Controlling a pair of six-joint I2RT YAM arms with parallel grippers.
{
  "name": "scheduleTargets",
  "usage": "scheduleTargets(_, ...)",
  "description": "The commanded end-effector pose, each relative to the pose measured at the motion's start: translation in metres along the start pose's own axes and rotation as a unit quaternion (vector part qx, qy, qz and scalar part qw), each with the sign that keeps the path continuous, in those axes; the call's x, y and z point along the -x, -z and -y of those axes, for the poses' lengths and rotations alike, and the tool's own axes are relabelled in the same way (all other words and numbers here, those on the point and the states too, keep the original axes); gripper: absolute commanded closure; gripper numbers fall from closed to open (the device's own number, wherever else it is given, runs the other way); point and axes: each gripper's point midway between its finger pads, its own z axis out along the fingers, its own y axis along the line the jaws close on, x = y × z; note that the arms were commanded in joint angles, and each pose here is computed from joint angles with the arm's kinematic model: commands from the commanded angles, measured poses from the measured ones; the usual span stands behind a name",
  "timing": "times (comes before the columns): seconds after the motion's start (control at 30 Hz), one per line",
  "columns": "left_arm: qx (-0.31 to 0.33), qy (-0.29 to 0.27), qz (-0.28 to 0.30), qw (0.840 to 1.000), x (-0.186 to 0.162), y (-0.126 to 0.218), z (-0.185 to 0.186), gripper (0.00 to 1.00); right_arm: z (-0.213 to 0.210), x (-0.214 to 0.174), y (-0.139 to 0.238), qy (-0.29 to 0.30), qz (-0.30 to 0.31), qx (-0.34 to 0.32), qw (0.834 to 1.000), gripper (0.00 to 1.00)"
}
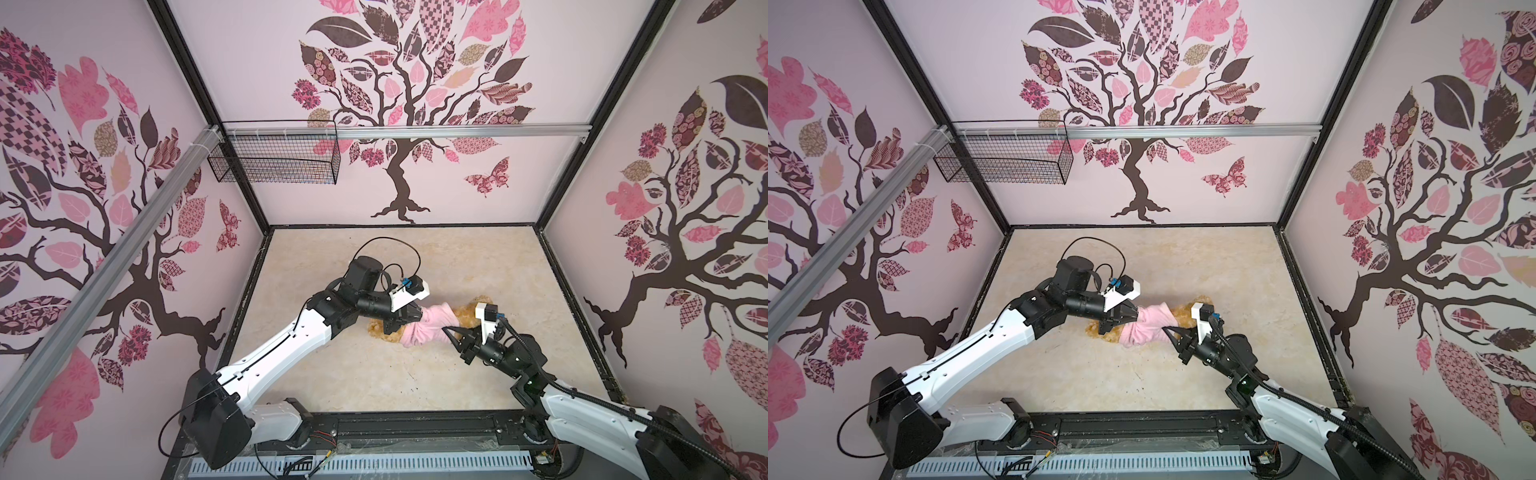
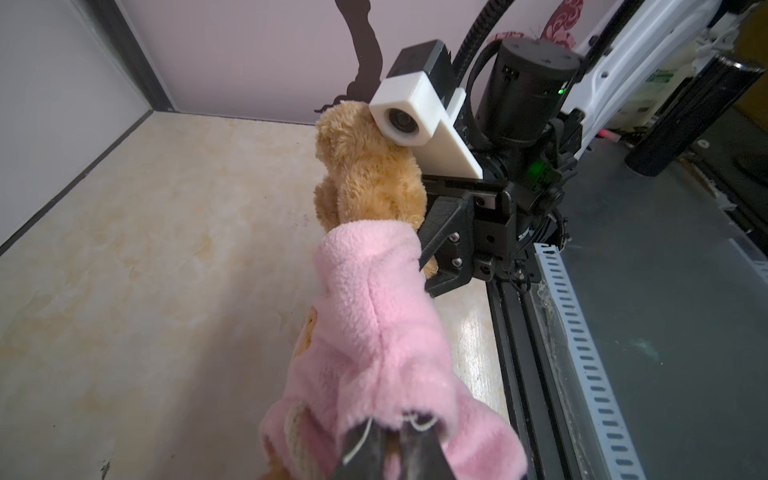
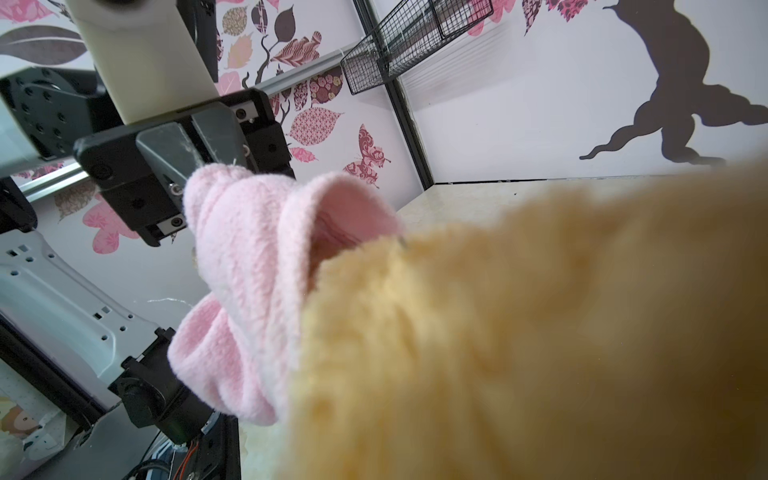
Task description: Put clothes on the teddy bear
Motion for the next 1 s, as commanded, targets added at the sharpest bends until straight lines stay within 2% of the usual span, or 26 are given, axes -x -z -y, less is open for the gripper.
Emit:
scheduleTargets(0.0, -0.008, 0.038, 0.043, 0.998, 0.008, 0.022, 0.003, 1.0, 0.036, 0.019, 0.012, -0.037, 0.064, -0.095, 0.993, 1.0)
scheduleTargets(0.17, 0.016, 0.066, 0.078, 0.995, 0.01, 0.033, -0.008, 1.0, 0.038, 0.022, 0.015, -0.047, 0.073, -0.102, 0.991, 1.0)
scheduleTargets(0.27, 0.02, 0.069, 0.081, 0.994, 0.008, 0.033, -0.009, 1.0, 0.037, 0.023, 0.013, -0.044, 0.071, -0.099, 0.992, 1.0)
scheduleTargets(0.37, 0.027, 0.059, 0.065, 0.996, 0.002, 0.029, -0.012, 1.0, 0.034, 0.021, 0.008, -0.033, 0.058, -0.091, 0.994, 1.0)
scheduleTargets(0.47, 0.038, 0.008, -0.003, 0.999, -0.015, 0.016, -0.002, 1.0, 0.02, 0.015, -0.006, 0.005, 0.013, -0.049, 0.999, 1.0)
scheduleTargets(0.5, 0.037, -0.007, -0.024, 0.999, -0.02, 0.011, 0.003, 1.0, 0.015, 0.012, -0.011, 0.021, -0.006, -0.035, 0.999, 0.96)
scheduleTargets(0.63, 0.039, -0.014, -0.06, 0.997, -0.031, 0.004, 0.001, 1.0, 0.003, -0.004, -0.022, 0.077, -0.056, 0.0, 0.995, 0.7)
scheduleTargets(0.83, 0.027, -0.027, -0.088, 0.995, -0.042, -0.003, 0.002, 1.0, -0.015, -0.014, -0.024, 0.104, -0.058, 0.055, 0.991, 0.41)
scheduleTargets(0.97, 0.016, -0.028, -0.093, 0.995, -0.047, -0.006, 0.006, 1.0, -0.017, -0.01, -0.027, 0.092, -0.048, 0.06, 0.993, 0.33)
